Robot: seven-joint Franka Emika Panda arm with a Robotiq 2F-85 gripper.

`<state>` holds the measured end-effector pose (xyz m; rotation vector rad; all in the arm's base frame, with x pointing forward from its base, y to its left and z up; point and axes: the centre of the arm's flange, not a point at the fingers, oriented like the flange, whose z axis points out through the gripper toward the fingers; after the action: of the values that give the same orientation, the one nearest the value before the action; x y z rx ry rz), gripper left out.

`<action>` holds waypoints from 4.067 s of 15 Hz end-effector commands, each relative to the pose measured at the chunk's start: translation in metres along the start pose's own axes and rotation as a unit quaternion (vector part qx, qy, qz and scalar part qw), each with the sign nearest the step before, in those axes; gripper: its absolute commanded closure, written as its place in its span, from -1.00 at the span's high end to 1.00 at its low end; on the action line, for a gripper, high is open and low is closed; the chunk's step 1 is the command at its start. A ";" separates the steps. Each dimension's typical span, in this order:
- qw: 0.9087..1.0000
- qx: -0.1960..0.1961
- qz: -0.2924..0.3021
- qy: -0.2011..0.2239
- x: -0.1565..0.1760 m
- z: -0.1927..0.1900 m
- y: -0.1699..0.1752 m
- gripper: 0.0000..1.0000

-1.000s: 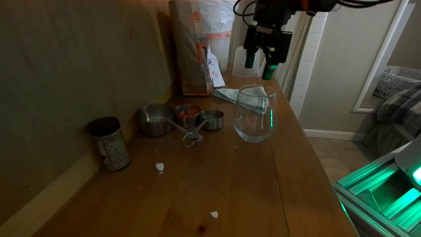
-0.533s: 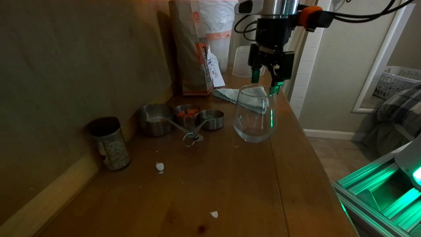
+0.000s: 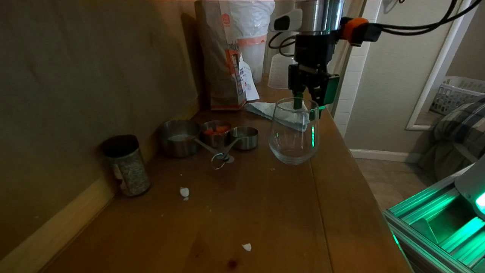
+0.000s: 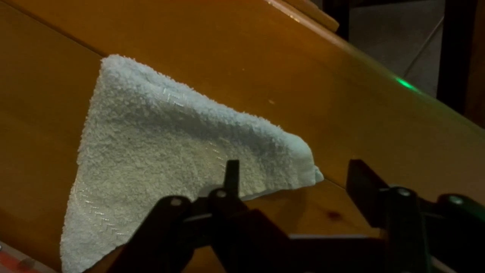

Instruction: Unfold the white towel

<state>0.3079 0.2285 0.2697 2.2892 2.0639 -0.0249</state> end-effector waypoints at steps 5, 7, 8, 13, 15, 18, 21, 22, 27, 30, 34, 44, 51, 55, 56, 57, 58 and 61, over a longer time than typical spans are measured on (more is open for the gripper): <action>1.000 -0.027 -0.012 -0.001 -0.002 0.022 -0.011 -0.07; 0.999 -0.031 -0.013 -0.003 -0.002 0.023 -0.011 -0.35; 0.999 -0.032 -0.014 -0.004 -0.003 0.024 -0.010 -0.50; 0.999 -0.032 -0.016 -0.009 -0.005 0.023 -0.008 -0.92; 0.999 -0.028 -0.014 -0.006 -0.005 0.017 -0.007 -0.93; 1.000 -0.026 -0.009 0.000 -0.004 0.002 -0.002 -0.87; 1.000 -0.024 -0.001 -0.002 -0.004 -0.011 0.003 -0.87; 1.000 -0.028 0.001 -0.004 -0.005 -0.014 0.006 -0.86; 0.997 -0.066 0.023 0.010 -0.001 -0.035 0.036 -0.88; 0.995 -0.091 0.032 0.025 0.008 -0.045 0.058 -0.88; 0.988 -0.140 0.051 0.037 0.014 -0.062 0.091 -0.88; 0.966 -0.232 0.107 0.038 0.019 -0.061 0.153 -0.88; 0.956 -0.248 0.156 0.021 0.016 -0.041 0.170 -0.33; 0.947 -0.260 0.188 0.023 0.005 -0.053 0.173 0.21; 0.943 -0.269 0.195 0.020 0.002 -0.057 0.173 0.34; 0.944 -0.261 0.201 0.018 -0.001 -0.061 0.172 0.46; 0.945 -0.253 0.206 0.012 -0.003 -0.063 0.170 0.63; 0.954 -0.211 0.213 -0.010 -0.011 -0.057 0.157 0.98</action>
<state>0.4769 0.2106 0.3293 2.3217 1.3560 0.4617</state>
